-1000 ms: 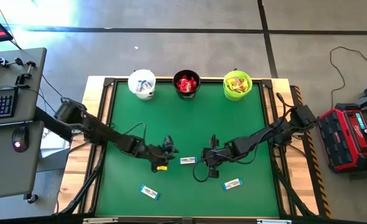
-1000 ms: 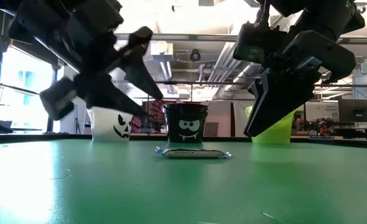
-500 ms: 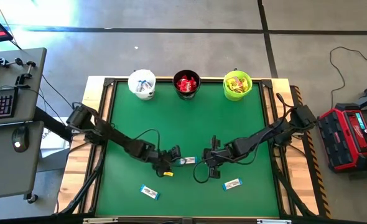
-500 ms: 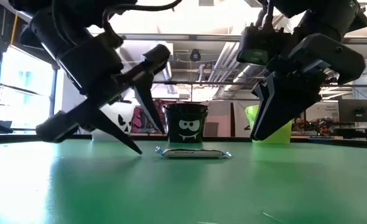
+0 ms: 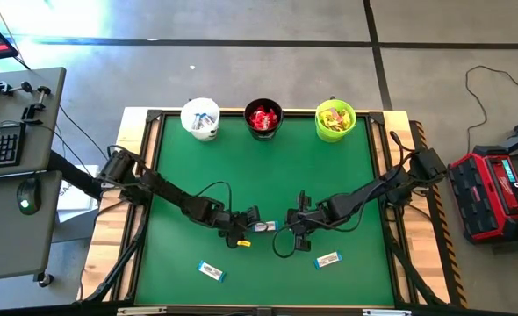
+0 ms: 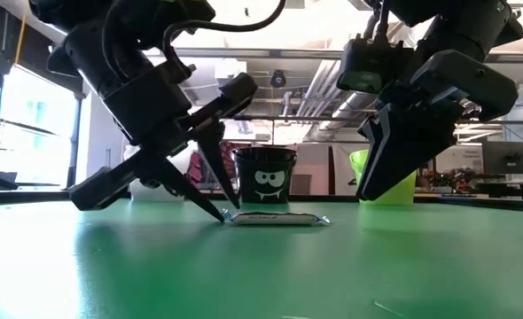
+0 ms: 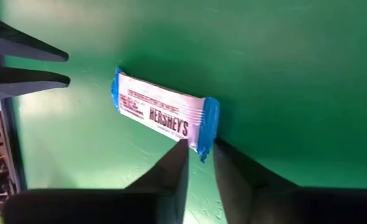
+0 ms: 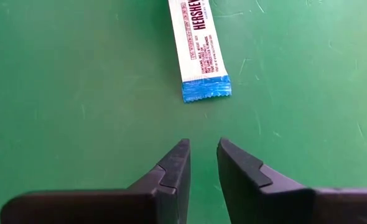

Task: Sort candy by brand, put in halloween buckets
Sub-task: Put the white chocolate bar into the white bucket

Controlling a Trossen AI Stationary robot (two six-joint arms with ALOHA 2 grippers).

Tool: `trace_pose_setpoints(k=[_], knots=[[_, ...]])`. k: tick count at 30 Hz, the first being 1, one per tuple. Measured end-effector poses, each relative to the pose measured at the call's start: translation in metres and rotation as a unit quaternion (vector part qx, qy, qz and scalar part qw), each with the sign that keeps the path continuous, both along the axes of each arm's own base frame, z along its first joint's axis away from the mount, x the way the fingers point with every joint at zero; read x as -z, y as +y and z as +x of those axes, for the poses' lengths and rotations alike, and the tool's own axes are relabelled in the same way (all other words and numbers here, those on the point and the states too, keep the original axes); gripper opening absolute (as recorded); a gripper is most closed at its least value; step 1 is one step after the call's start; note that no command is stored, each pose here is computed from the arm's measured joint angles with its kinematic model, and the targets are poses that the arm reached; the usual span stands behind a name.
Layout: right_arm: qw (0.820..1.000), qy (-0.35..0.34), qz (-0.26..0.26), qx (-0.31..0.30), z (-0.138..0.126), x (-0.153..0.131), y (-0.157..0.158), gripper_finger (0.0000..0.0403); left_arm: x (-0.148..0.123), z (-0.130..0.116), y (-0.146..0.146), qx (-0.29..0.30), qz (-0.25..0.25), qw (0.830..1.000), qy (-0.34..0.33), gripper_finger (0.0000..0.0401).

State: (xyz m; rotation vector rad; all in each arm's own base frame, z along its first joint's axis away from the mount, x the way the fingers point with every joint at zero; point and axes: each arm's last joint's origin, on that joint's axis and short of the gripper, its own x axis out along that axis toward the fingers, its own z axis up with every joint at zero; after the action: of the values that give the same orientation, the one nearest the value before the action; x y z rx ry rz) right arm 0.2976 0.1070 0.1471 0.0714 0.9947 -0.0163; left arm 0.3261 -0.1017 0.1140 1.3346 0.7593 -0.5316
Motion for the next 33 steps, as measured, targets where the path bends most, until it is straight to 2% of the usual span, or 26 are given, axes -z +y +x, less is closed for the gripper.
trace_pose_setpoints(k=[6,11,17,21,27,33], knots=[[1.000,0.000,-0.004,-0.005,0.000,0.000,0.000,0.0067,0.001,-0.001,0.001,-0.001,0.002,1.000,0.007,0.0008],[1.000,0.000,-0.004,-0.006,0.000,0.000,0.000,0.0067,0.001,-0.001,0.001,-0.005,0.005,1.000,0.006,0.0001],[1.000,0.000,-0.005,-0.006,0.000,0.000,0.000,0.0067,-0.007,-0.003,0.003,-0.036,0.015,0.999,-0.006,0.0000],[1.000,0.003,-0.006,-0.006,0.000,0.000,0.000,0.0067,-0.022,-0.006,0.004,-0.062,0.001,0.998,-0.026,0.0000],[1.000,0.002,-0.008,-0.007,0.000,0.000,0.000,0.0067,-0.061,-0.014,0.013,-0.119,-0.043,0.989,-0.079,0.0000],[1.000,-0.001,-0.023,-0.010,0.000,0.000,-0.002,0.0067,-0.105,-0.030,0.037,-0.219,-0.087,0.962,-0.140,0.0000]])
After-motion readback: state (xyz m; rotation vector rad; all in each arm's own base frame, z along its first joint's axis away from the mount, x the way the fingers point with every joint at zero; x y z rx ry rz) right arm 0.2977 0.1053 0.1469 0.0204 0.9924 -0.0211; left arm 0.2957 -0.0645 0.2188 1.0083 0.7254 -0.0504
